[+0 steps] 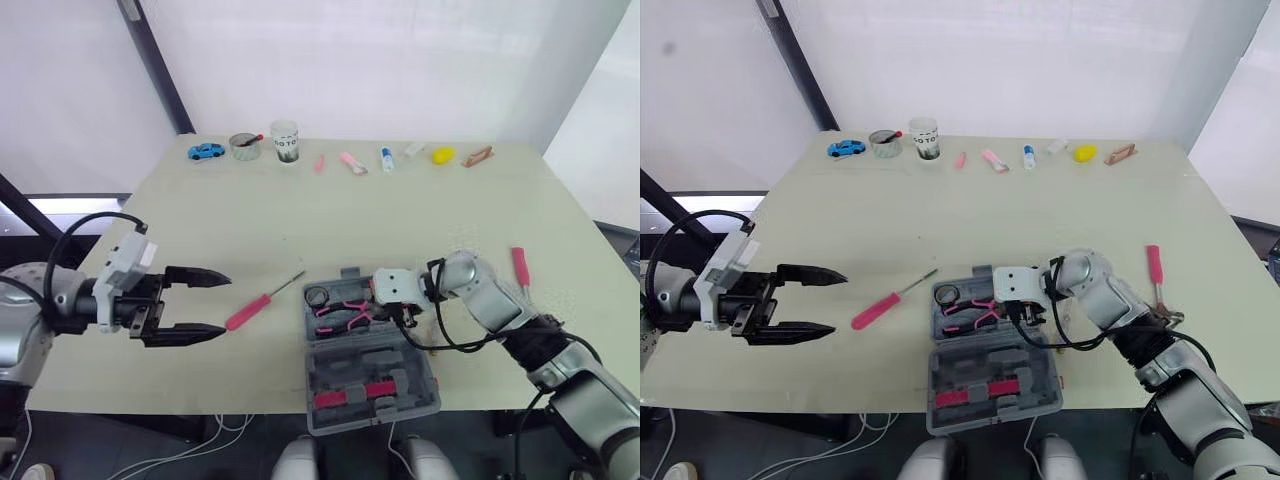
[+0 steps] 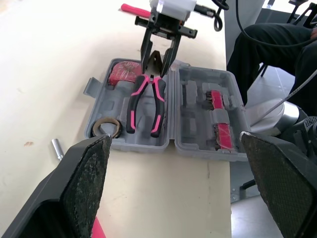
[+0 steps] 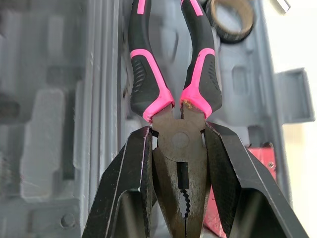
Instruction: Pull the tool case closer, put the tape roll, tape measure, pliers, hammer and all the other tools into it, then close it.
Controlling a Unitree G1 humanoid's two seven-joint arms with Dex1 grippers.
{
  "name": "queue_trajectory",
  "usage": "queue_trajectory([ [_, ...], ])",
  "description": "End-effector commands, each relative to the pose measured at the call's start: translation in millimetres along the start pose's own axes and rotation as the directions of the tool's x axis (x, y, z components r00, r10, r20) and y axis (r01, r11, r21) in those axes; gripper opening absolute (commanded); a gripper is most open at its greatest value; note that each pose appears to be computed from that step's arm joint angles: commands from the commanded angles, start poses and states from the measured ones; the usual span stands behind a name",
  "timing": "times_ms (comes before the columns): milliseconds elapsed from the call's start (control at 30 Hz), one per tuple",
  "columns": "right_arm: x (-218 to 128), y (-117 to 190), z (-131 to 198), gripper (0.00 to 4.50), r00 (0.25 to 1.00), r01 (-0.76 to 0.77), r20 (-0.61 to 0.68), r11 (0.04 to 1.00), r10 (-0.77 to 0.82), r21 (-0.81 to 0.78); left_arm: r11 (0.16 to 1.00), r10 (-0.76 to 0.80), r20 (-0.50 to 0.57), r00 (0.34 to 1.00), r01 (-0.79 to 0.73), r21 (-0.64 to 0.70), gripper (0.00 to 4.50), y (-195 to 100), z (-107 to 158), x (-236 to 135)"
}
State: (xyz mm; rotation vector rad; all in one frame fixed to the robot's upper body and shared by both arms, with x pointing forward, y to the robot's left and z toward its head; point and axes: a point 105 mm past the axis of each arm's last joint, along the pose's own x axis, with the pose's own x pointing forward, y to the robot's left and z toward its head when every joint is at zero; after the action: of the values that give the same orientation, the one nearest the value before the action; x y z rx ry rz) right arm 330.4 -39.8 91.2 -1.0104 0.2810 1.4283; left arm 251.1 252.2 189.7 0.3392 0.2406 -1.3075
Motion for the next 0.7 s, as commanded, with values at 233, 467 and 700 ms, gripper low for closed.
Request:
queue_trajectory([
  [233, 9, 0, 16, 0.99, 0.998, 0.033, 0.054, 0.998, -0.030, -0.053, 1.000, -0.015, 0.011, 1.000, 0.015, 0.023, 4.46, 0, 12, 4],
  [467, 4, -3, 13, 2.92, 0.997, 0.044, 0.063, 0.998, -0.042, -0.042, 1.000, -0.019, 0.010, 1.000, 0.019, 0.019, 4.50, 1, 10, 7],
  [700, -4, -6, 25, 4.41, 0.980, 0.058, 0.184, 0.996, -0.071, 0.075, 1.000, -0.016, 0.014, 1.000, 0.015, 0.014, 4.50, 1, 8, 8],
])
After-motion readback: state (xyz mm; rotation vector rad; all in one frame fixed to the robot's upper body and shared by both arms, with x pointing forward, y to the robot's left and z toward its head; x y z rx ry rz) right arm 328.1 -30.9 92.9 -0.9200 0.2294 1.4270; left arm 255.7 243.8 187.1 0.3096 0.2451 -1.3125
